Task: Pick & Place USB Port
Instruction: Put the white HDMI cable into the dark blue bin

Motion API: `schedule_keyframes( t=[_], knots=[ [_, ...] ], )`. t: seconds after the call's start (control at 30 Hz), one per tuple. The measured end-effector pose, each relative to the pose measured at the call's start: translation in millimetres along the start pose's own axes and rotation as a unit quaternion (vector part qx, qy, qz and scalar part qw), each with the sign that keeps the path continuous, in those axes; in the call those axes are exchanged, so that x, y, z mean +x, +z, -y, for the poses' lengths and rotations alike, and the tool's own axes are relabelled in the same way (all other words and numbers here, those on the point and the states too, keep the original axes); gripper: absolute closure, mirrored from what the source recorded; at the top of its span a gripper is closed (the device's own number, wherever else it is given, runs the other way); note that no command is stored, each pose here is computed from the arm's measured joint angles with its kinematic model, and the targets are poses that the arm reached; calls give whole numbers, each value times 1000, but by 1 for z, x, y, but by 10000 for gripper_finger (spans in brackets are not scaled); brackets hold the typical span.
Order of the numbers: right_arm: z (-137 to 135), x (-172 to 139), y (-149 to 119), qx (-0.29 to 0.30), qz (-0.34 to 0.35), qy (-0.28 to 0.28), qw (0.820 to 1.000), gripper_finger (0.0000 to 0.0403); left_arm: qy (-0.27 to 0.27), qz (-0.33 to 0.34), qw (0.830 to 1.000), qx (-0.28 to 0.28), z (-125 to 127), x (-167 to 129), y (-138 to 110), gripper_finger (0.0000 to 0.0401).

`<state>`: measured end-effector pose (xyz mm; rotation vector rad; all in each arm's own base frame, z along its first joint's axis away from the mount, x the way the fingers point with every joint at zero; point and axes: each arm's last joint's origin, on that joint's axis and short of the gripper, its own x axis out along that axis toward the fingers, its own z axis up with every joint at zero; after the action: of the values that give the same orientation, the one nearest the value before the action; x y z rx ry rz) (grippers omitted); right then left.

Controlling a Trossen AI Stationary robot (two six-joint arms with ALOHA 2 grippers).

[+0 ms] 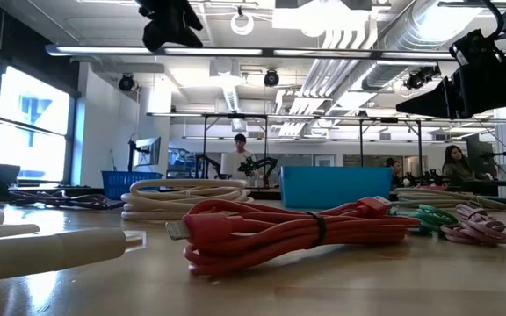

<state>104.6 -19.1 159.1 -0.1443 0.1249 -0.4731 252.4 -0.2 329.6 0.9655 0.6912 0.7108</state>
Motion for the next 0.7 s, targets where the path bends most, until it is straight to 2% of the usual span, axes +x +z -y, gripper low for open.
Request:
schedule_keyframes(
  t=[0.2,0.4,0.57,0.7],
  knots=[
    [0,0,0,0,-1,1,1000,402,-5,-18,999,-39,-2,12,-7,179],
    [-1,0,0,1,-1,10,1000,402,-100,3,988,-116,-10,42,-29,190],
    [-1,0,-1,0,-1,20,1000,402,-165,39,975,-141,-19,60,-44,226],
    [-1,0,-1,0,-2,21,1000,402,-206,64,968,-130,-21,67,-51,251]
  ],
)
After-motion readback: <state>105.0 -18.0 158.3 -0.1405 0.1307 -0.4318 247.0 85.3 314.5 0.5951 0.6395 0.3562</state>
